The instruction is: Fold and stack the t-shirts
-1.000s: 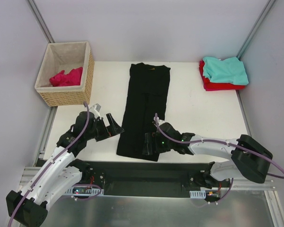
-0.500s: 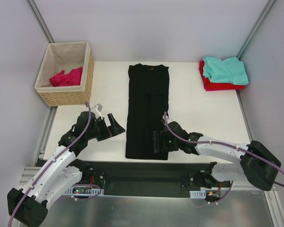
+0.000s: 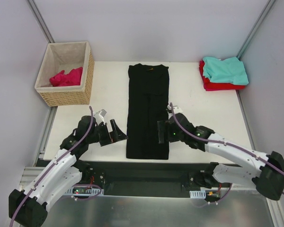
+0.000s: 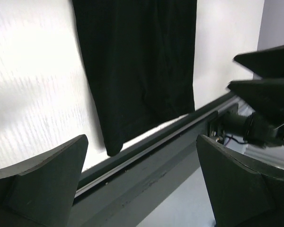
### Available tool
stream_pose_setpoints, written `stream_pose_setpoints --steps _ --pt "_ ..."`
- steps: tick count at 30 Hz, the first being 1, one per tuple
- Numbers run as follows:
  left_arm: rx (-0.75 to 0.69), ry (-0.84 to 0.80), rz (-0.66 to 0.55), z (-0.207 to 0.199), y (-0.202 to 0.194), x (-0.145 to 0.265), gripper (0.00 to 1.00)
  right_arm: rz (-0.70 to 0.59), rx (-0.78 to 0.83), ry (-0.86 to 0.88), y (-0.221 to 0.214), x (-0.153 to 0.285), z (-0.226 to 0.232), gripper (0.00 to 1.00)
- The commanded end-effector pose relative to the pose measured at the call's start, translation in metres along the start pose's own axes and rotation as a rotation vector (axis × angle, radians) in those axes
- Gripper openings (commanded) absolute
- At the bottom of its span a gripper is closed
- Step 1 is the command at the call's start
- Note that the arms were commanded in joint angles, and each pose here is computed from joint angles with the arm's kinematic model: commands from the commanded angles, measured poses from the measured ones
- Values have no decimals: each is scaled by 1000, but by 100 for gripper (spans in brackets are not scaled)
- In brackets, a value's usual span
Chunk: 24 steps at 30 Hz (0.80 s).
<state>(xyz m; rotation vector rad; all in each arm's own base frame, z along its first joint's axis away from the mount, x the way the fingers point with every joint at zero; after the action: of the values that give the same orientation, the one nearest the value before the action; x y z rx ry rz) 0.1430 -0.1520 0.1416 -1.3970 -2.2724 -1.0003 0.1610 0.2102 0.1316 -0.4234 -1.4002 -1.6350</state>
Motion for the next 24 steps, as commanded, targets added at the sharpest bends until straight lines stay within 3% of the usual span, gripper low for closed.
stream_pose_setpoints --steps 1,3,7,14,24 --pt "64 -77 117 3 -28 -1 99 -65 -27 -104 -9 19 -32 96" --pt "80 -89 128 9 -38 0 99 -62 -71 -56 -21 20 -33 96" --pt "161 -104 176 19 -58 -1 99 35 -72 -138 -48 20 -50 96" --pt "223 -104 200 37 -80 -6 98 27 -165 -116 -71 13 -57 96" --pt "241 -93 251 52 -93 -19 90 74 -169 -99 -88 -6 -44 99"
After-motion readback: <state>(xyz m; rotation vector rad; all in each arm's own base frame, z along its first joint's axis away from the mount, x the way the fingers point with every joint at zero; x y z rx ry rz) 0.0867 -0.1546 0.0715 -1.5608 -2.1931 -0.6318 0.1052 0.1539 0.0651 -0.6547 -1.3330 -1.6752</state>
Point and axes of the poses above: each gripper's point midway between its finger pads, its own x axis back along the fingers, its own z axis along the line the jaws close on, y = z × x, the point moved 4 cm from there along x, back along the fingers, and after that the axes turned 3 degrees about -x, right-handed, at the moved point
